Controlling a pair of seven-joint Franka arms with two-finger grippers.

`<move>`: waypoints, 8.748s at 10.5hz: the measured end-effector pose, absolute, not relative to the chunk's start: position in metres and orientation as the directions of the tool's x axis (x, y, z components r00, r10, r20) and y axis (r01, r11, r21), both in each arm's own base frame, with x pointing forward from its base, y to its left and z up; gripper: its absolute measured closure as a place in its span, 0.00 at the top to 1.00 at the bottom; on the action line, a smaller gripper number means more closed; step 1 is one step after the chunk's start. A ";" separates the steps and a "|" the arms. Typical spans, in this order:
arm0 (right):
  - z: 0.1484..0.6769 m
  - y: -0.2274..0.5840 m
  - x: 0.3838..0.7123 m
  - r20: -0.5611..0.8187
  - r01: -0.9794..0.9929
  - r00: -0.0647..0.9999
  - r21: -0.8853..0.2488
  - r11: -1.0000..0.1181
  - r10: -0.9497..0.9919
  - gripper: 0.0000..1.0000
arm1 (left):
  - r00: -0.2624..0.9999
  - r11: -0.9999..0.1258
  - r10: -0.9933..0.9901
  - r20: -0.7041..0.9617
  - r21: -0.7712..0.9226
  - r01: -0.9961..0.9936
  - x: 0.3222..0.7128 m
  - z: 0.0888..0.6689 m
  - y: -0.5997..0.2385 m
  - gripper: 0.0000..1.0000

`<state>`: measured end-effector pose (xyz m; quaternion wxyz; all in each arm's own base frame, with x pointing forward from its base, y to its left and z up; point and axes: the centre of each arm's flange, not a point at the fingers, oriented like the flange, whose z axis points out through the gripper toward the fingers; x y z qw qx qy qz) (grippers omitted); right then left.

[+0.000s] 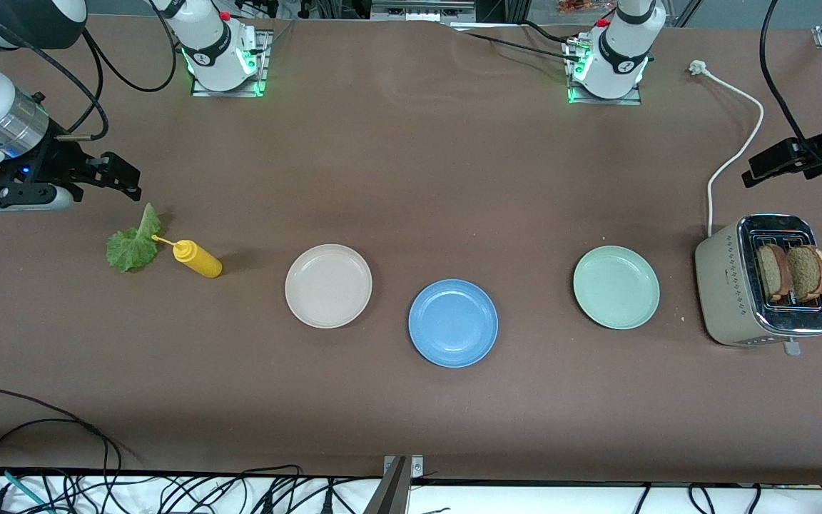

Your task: Make sandwich in blue plate with both arms

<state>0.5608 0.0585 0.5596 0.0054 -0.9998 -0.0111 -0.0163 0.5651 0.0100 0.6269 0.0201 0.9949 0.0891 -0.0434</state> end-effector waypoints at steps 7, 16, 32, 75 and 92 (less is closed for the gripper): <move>0.562 0.061 0.561 0.035 0.015 0.999 -0.044 -0.999 0.014 1.00 | 0.980 -0.984 0.174 -0.094 0.032 0.178 0.565 0.627 0.009 1.00; 0.561 0.061 0.561 0.032 0.016 0.999 -0.044 -0.999 0.014 1.00 | 0.980 -0.984 0.173 -0.095 0.032 0.177 0.565 0.627 0.009 1.00; 0.561 0.061 0.561 0.030 0.016 0.999 -0.044 -0.999 0.015 1.00 | 0.980 -0.984 0.172 -0.095 0.032 0.176 0.565 0.627 0.008 1.00; 0.556 0.063 0.562 0.022 0.017 1.000 -0.044 -0.999 0.016 1.00 | 0.969 -0.976 0.211 -0.128 0.018 0.215 0.562 0.620 0.028 1.00; 0.552 0.063 0.564 0.015 0.017 1.000 -0.044 -0.999 0.016 1.00 | 0.934 -0.950 0.305 -0.184 -0.123 0.286 0.620 0.500 0.101 1.00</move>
